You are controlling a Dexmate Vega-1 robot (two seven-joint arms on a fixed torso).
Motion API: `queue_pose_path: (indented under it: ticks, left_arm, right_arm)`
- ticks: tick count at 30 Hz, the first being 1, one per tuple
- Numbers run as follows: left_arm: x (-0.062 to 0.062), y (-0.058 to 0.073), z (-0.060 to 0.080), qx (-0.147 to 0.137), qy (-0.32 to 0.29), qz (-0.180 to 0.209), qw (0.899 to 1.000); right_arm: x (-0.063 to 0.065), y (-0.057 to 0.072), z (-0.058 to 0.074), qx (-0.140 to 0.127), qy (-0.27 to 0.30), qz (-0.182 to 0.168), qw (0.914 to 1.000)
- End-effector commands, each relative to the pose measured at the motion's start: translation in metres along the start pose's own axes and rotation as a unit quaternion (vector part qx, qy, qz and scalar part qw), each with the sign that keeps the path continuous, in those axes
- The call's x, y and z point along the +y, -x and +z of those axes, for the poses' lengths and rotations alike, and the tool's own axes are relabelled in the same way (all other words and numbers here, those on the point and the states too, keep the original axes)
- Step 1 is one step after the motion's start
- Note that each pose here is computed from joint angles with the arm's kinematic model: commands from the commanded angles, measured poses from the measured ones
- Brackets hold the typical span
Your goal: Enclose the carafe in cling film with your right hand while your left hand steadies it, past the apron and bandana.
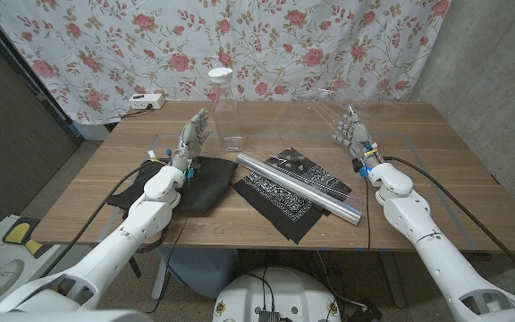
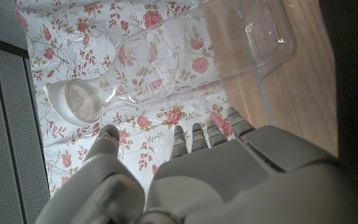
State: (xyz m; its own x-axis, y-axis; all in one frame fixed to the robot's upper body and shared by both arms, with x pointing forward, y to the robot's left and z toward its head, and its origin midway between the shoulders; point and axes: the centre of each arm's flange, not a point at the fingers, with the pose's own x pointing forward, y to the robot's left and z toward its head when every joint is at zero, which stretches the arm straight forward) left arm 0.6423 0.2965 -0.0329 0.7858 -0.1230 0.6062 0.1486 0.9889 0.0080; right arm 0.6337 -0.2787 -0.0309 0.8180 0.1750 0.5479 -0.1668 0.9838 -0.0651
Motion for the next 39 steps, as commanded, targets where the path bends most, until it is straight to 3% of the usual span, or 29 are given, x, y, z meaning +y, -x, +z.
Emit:
queue_pose_path:
  ticks: [1,9,15,25,36,39]
  left_arm:
    - [0.002,0.008,0.001,-0.015,0.000,0.030,0.999]
    - [-0.001,0.004,0.007,-0.030,-0.018,0.031,0.999]
    - [-0.003,-0.002,0.012,-0.044,-0.041,0.026,0.998]
    - [-0.007,-0.005,0.032,-0.077,-0.085,0.019,0.993]
    - [0.002,-0.001,0.044,-0.098,-0.100,0.044,0.989]
    - [0.004,0.000,0.045,-0.102,-0.103,0.049,0.988]
  right_arm:
    - [-0.002,0.004,-0.002,0.011,0.023,0.004,0.9997]
    - [-0.009,0.007,-0.005,0.023,0.031,0.006,0.9992]
    - [-0.016,0.008,-0.003,0.018,0.032,0.005,0.9993]
    - [-0.024,0.011,0.001,0.008,0.024,-0.001,0.9997]
    - [-0.024,0.010,-0.001,0.009,-0.002,0.014,0.9999]
    - [-0.023,0.009,0.004,0.012,0.030,0.016,0.9994]
